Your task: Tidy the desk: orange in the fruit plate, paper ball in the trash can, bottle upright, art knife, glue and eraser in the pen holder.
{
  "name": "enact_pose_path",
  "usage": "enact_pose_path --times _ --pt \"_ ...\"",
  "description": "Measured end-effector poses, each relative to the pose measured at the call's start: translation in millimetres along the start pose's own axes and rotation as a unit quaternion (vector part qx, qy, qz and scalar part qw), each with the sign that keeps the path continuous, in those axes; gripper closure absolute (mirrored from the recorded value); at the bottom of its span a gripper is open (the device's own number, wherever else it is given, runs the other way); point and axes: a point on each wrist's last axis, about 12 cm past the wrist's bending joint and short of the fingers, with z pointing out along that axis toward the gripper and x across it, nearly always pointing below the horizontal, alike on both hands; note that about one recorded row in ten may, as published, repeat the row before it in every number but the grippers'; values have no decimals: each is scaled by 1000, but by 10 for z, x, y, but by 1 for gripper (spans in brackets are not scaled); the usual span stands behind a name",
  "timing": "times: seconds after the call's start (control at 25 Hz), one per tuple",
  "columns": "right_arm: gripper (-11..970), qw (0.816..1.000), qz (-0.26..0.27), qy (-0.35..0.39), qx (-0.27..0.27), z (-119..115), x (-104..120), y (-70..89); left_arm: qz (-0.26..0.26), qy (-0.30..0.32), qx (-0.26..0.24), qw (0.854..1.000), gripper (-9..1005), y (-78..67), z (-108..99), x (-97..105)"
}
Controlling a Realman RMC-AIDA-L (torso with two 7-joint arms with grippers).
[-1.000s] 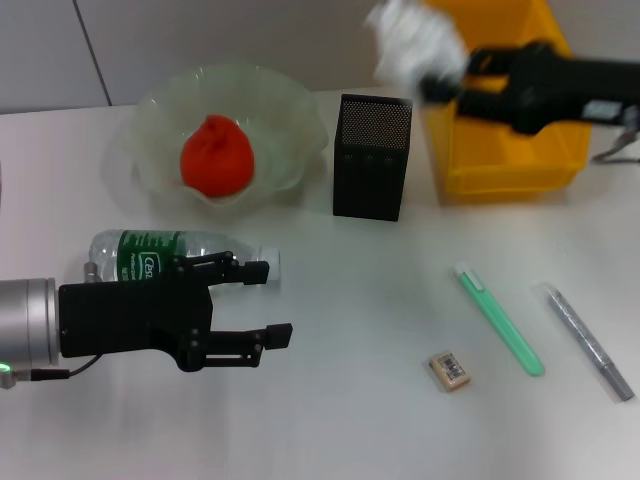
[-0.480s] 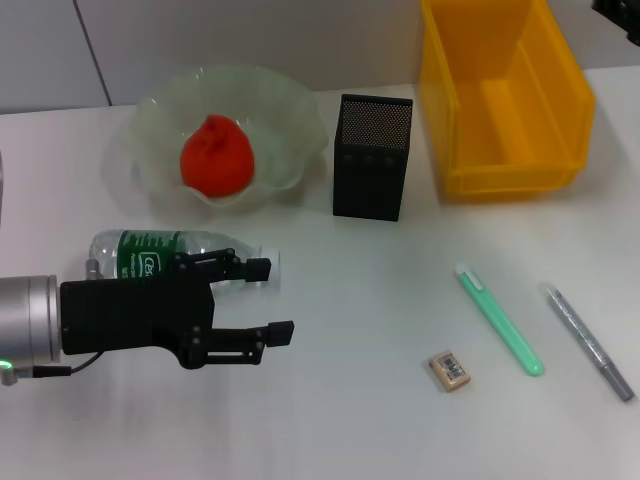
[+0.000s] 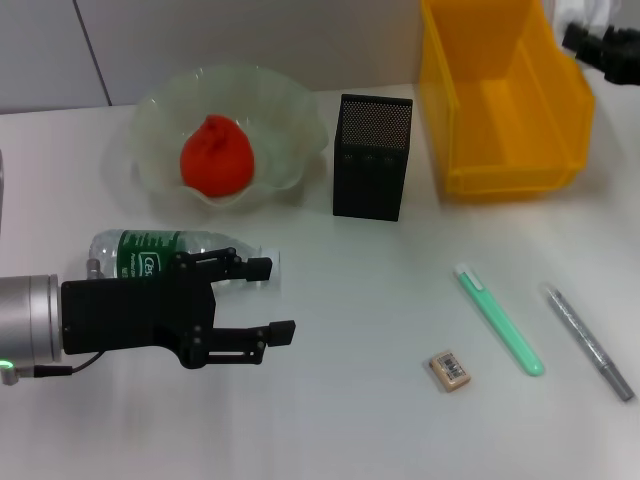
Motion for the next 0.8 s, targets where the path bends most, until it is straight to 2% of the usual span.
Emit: enact_pose_path --times 0.08,0.52,0.6,0.8 --pt "568 1000 1 5 0 8 5 1 0 0 0 1000 258 -1 0 0" --pt "393 1000 9 15 -6 28 -8 12 -2 0 1 1000 264 -12 -7 11" --pt "222 1000 8 22 -12 47 -21 22 -3 -1 1 1000 265 -17 -12 19" --pt "222 1000 8 26 -15 61 -30 31 -3 -1 1 1000 268 -19 -14 23"
